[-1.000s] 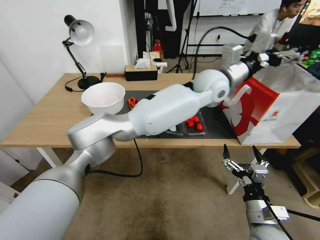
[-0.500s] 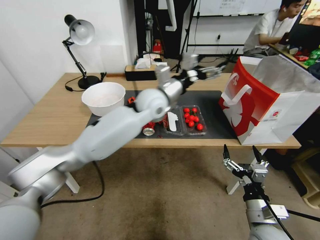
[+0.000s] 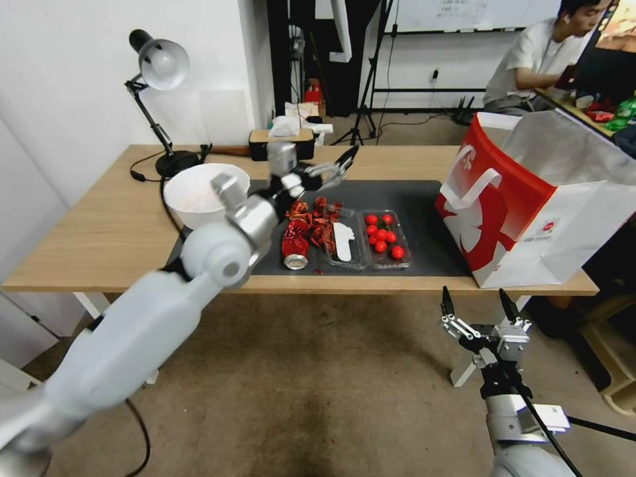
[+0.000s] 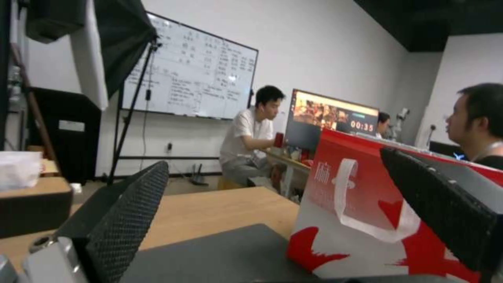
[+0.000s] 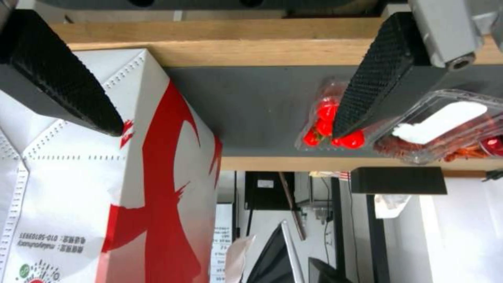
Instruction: Pick up the trash from the table and place it into the takeout bag.
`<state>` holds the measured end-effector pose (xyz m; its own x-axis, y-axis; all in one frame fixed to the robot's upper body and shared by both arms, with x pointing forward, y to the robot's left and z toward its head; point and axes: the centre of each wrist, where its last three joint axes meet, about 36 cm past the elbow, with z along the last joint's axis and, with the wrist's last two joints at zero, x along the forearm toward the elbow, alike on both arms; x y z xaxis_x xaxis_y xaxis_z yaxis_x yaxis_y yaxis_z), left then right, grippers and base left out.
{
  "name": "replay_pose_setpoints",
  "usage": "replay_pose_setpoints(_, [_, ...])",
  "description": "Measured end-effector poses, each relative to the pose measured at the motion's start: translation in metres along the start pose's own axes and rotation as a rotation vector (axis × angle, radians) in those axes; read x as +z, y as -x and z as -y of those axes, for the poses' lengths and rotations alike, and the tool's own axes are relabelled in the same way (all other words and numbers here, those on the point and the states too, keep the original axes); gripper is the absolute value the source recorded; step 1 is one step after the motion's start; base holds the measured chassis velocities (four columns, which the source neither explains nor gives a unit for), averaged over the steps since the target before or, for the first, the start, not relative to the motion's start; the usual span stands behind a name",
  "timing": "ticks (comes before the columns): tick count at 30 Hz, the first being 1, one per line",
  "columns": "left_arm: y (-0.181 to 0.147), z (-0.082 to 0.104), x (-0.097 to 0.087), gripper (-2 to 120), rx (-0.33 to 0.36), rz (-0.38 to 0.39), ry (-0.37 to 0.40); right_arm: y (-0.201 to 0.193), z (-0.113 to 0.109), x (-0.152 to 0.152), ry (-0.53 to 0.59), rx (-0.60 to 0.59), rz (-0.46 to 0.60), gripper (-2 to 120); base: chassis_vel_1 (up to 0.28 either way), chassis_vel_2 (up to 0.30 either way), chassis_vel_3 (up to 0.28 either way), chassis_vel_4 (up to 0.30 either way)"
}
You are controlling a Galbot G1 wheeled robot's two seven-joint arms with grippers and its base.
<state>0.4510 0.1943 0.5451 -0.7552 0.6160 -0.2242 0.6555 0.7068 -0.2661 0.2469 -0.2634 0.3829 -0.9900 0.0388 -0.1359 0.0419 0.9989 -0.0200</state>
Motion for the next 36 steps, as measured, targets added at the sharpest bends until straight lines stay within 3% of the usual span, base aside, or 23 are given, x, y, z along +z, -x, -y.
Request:
replay_pose_setpoints(3, [-0.026,0.002,0.008,100,-0.025,-0.013,-0.001,0.0,-0.001,0.001,-0.001,-0.004,-0.001,100,0.0,0.0,0.0,0.0])
replay_pose_setpoints(10, [-0.083,0.011,0.026,100,-0.114,0.003,0.078,-0.001,-0.002,0.002,-0.002,-0.008,-0.002,100,0.0,0.0,0.0,0.0])
replay_pose_setpoints(17, [-0.133,0.021,0.05,100,-0.262,0.022,0.206,0.001,-0.003,0.005,-0.001,-0.012,0.008,100,0.0,0.0,0.0,0.0])
replay_pose_setpoints(23, [-0.155,0.03,0.071,100,-0.355,0.04,0.236,0.002,-0.003,0.005,-0.002,-0.014,0.013,100,0.0,0.0,0.0,0.0])
replay_pose_setpoints(25, [-0.167,0.03,0.087,100,-0.417,0.043,0.252,0.002,-0.003,0.005,0.0,-0.014,0.016,100,0.0,0.0,0.0,0.0])
replay_pose_setpoints(31, [-0.188,0.031,0.11,100,-0.494,0.018,0.279,0.002,-0.003,0.006,0.001,-0.015,0.016,100,0.0,0.0,0.0,0.0])
replay_pose_setpoints(36, [-0.2,0.029,0.119,100,-0.535,0.003,0.306,0.002,-0.003,0.006,0.002,-0.015,0.016,100,0.0,0.0,0.0,0.0])
